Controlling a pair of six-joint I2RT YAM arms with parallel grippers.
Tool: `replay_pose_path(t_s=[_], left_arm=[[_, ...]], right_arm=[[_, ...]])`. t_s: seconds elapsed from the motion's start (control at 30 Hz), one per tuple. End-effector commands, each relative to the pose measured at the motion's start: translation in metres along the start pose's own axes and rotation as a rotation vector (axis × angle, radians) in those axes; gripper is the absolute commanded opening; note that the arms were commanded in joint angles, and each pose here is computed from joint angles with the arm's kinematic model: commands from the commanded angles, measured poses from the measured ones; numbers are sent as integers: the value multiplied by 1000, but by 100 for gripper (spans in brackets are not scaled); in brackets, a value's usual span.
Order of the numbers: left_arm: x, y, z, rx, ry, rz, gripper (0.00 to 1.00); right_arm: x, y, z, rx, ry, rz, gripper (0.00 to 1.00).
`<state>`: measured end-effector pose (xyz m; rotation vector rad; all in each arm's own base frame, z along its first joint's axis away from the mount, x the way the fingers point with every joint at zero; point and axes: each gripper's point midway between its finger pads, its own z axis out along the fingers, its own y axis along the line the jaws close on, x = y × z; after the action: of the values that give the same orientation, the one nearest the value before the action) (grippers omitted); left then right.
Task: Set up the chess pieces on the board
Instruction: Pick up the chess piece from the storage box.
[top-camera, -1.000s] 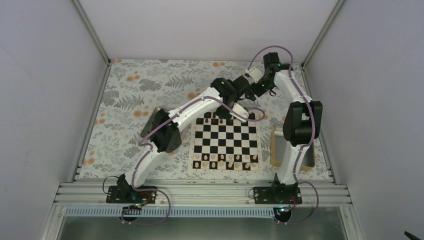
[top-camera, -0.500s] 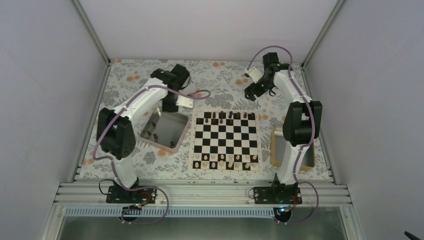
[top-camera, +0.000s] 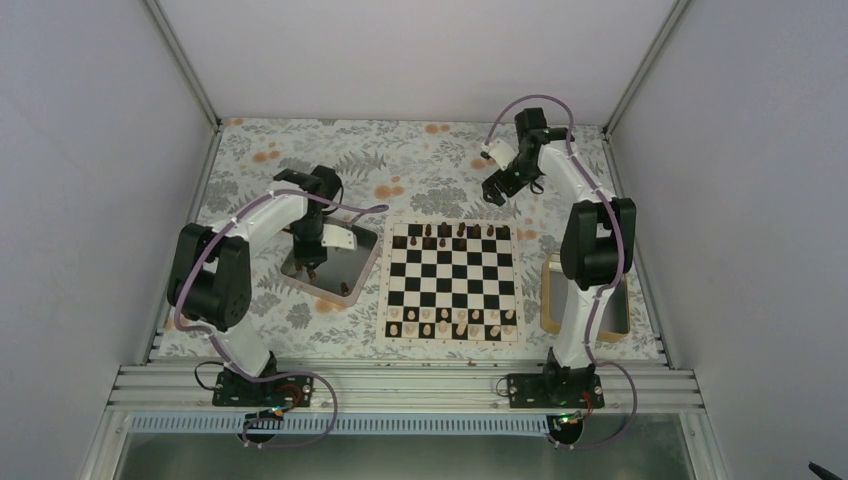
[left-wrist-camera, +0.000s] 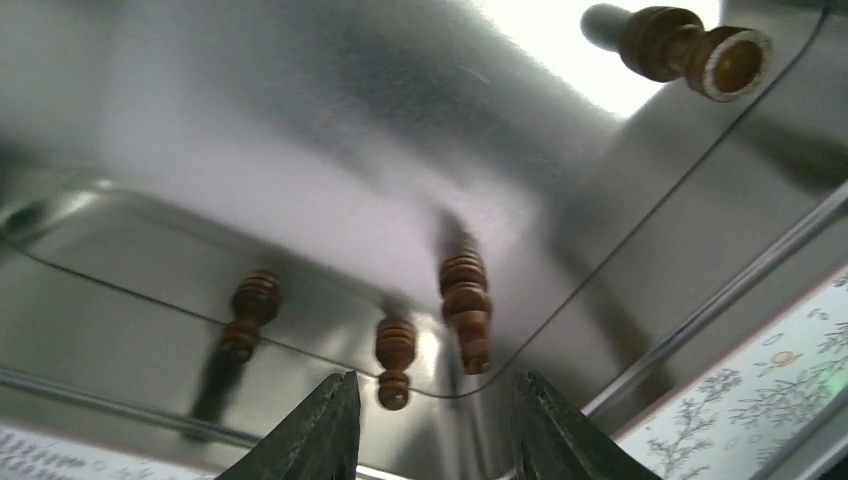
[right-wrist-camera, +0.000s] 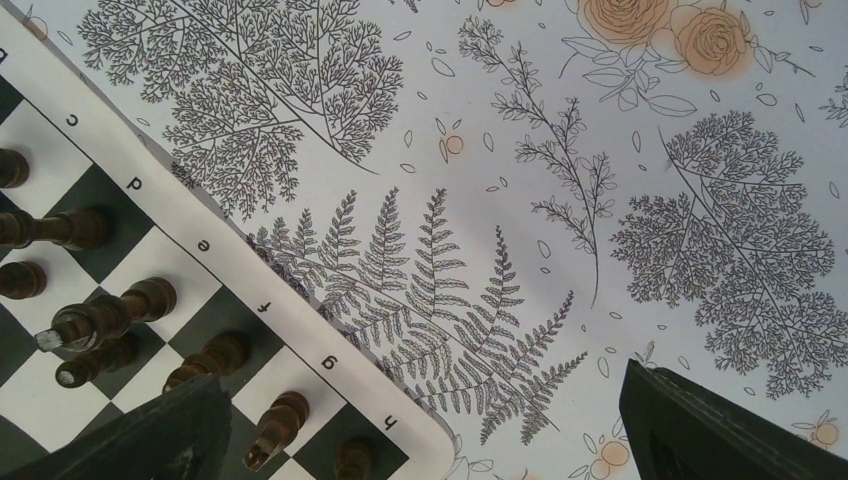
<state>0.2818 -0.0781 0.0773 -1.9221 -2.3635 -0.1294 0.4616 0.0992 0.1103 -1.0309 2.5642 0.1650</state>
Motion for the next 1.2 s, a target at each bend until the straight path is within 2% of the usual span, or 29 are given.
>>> replay_pose_path(t_s=[0.0,0.17,0.57,0.93,1.17], left_arm=[[-1,-13,0,27,-45,-42,39],[0,-22,10,50,-47,-74,40],[1,-9,11,-26,-51,-126,41],[4,-30,22,70,-36,-123,41],[15,-16,33,7,25,-146,41]], right_arm=[[-4,1,0,3,0,-2,100],[-3,3,3,-3,6,-5,100],[-1,3,4,-1,9,-4,100],[1,3,7,-3,18,-4,100],[2,4,7,-3,17,-5,100]])
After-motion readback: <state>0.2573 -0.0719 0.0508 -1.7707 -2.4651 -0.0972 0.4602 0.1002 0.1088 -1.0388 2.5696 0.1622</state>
